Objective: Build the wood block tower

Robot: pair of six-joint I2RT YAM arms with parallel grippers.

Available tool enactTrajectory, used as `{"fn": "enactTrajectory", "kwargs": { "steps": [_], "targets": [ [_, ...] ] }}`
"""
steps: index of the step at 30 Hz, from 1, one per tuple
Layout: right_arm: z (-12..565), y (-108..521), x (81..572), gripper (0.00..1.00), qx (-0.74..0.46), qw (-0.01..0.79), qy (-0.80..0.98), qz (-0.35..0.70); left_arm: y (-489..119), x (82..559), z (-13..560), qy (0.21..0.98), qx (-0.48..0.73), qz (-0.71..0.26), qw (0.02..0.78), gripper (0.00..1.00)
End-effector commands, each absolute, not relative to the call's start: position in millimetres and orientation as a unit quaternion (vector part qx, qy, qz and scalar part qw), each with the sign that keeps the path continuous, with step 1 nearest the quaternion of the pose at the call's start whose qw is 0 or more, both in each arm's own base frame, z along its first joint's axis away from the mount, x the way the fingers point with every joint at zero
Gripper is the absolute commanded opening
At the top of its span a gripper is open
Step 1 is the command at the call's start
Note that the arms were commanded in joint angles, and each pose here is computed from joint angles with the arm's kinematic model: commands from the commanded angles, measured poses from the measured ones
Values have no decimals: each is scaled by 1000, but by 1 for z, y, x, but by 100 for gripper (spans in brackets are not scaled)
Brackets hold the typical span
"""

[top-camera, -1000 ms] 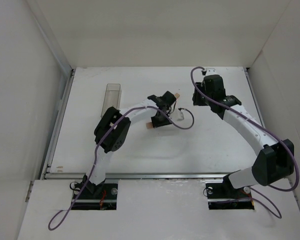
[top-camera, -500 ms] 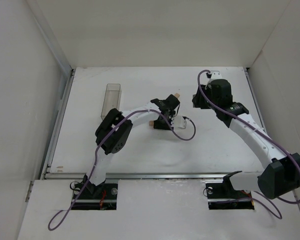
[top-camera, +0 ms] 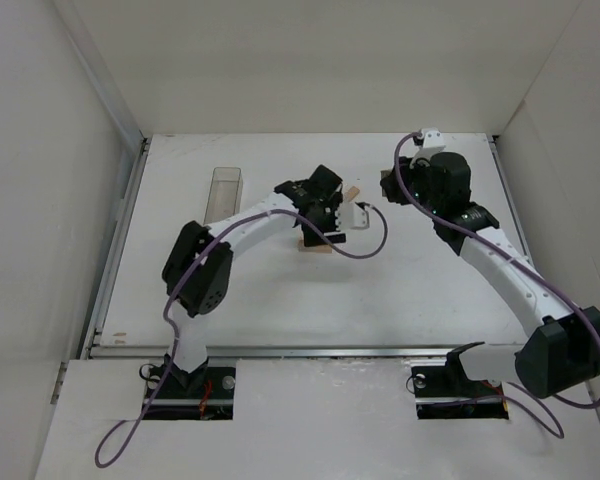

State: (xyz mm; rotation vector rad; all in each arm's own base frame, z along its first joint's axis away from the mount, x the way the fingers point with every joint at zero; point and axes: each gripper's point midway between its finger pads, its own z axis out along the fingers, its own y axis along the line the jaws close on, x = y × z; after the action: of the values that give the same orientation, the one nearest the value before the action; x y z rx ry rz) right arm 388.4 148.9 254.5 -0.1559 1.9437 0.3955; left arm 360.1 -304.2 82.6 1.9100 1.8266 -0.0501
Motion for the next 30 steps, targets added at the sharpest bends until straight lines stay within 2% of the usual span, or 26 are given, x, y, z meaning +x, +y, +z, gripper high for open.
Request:
{"fn": "enactTrajectory", "kwargs": {
  "steps": [1, 3, 5, 8, 9, 13, 16, 17, 18, 20, 27, 30],
  "targets": [
    [334, 165, 392, 0, -143, 674, 696, 201, -318, 349, 174, 648, 673, -75, 350, 66],
    [359, 182, 379, 0, -231, 725, 611, 220, -309, 347, 202, 649, 657, -114, 366, 60],
    [338, 194, 366, 0, -278, 732, 576, 235, -297, 342, 227, 654, 643, -152, 369, 54],
    [336, 211, 335, 0, -359, 750, 483, 274, -272, 344, 253, 641, 624, -224, 386, 52],
    [333, 223, 318, 0, -401, 735, 454, 305, -262, 346, 276, 605, 628, -253, 419, 52],
    [316, 243, 288, 0, -493, 690, 391, 359, -260, 331, 307, 500, 665, -297, 468, 54],
    [319, 251, 283, 0, -503, 690, 376, 360, -287, 316, 304, 470, 699, -318, 434, 54],
    [318, 254, 283, 0, -502, 691, 376, 359, -291, 313, 299, 422, 739, -297, 432, 54],
    [317, 258, 282, 0, -504, 690, 376, 358, -290, 295, 288, 420, 753, -315, 397, 55],
    [320, 260, 283, 0, -517, 695, 369, 337, -302, 287, 286, 404, 767, -318, 384, 57],
    [297, 264, 292, 0, -511, 676, 417, 328, -328, 272, 306, 359, 781, -297, 416, 59],
    [297, 264, 293, 0, -513, 678, 415, 325, -334, 273, 305, 382, 771, -291, 419, 59]
  ]
}}
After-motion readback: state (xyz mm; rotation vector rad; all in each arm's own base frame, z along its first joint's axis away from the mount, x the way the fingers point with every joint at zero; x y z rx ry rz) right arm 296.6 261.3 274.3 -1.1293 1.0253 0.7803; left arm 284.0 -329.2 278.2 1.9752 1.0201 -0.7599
